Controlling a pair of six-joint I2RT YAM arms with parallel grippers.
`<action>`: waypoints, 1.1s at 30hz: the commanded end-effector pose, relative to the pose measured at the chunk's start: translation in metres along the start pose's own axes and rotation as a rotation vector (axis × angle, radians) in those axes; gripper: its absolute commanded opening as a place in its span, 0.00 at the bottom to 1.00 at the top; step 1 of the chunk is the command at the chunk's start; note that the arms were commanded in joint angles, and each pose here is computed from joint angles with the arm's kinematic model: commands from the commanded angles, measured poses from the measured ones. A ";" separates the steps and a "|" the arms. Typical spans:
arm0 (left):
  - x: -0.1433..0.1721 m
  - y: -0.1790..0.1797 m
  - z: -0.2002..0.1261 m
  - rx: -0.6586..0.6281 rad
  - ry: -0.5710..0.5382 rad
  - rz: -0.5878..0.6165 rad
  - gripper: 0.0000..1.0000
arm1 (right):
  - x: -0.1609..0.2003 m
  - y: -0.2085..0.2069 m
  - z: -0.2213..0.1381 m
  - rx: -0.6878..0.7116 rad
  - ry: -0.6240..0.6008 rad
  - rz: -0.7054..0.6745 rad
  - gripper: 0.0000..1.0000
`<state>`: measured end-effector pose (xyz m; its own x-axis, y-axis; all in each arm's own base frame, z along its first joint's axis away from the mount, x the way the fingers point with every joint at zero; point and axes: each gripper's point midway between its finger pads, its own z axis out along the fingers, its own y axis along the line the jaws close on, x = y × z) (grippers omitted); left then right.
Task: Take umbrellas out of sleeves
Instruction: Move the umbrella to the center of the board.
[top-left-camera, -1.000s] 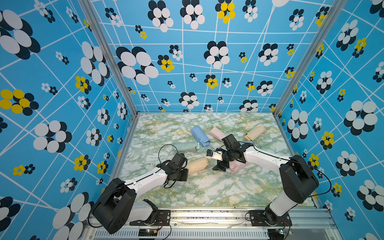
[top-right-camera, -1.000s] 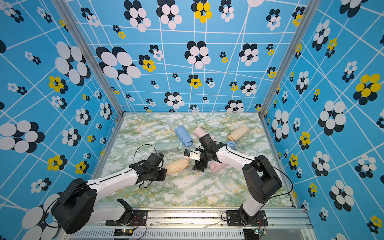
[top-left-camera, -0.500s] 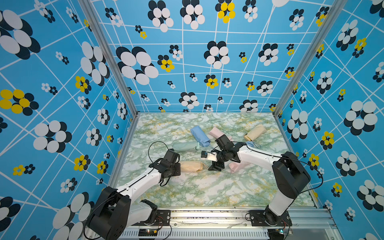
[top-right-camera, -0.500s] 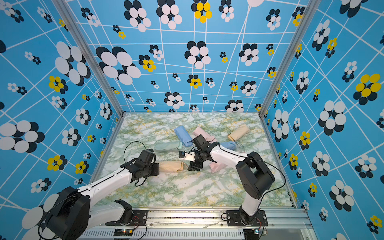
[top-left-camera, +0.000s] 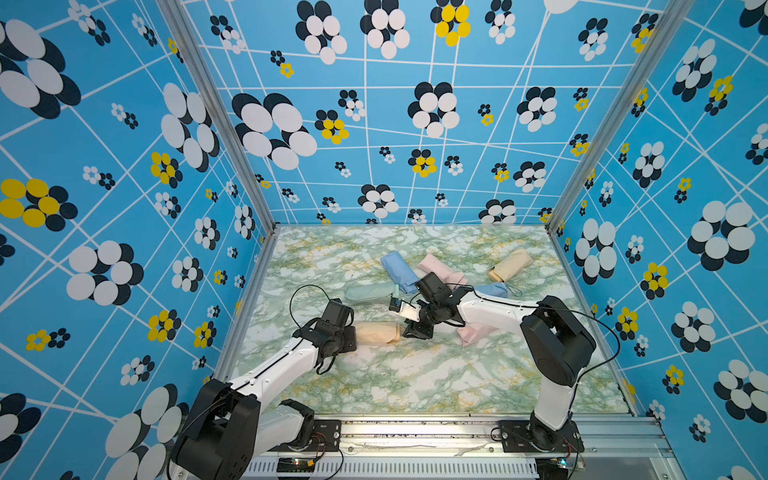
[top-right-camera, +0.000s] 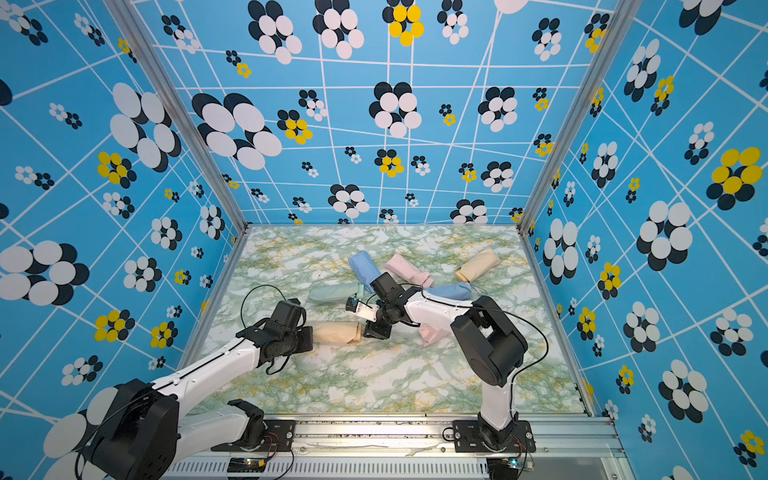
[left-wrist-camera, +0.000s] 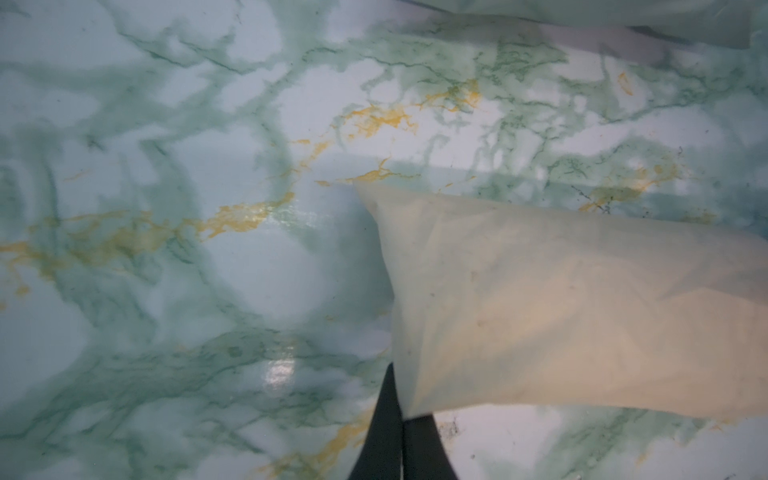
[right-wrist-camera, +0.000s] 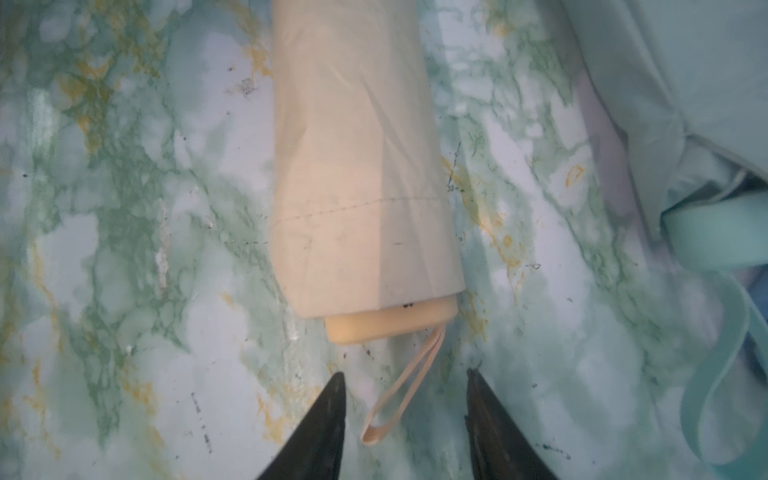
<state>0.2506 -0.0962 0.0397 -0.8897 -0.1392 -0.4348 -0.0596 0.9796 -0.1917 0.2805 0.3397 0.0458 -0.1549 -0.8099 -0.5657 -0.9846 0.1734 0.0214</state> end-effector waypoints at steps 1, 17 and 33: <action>-0.004 0.005 0.000 -0.017 -0.023 -0.026 0.00 | -0.006 -0.007 0.007 0.033 -0.002 0.042 0.43; -0.004 0.019 -0.003 -0.085 -0.033 -0.085 0.00 | -0.005 -0.003 0.023 0.020 0.019 0.067 0.27; 0.004 0.054 -0.016 -0.238 -0.077 -0.249 0.00 | -0.021 0.006 0.034 0.053 -0.011 0.099 0.00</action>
<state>0.2458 -0.0606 0.0431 -0.8287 -0.3266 -0.4545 -0.3008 0.9447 -0.1305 0.2782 0.3679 0.0312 -0.2347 -0.7921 -0.5634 -0.9648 0.2607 0.0353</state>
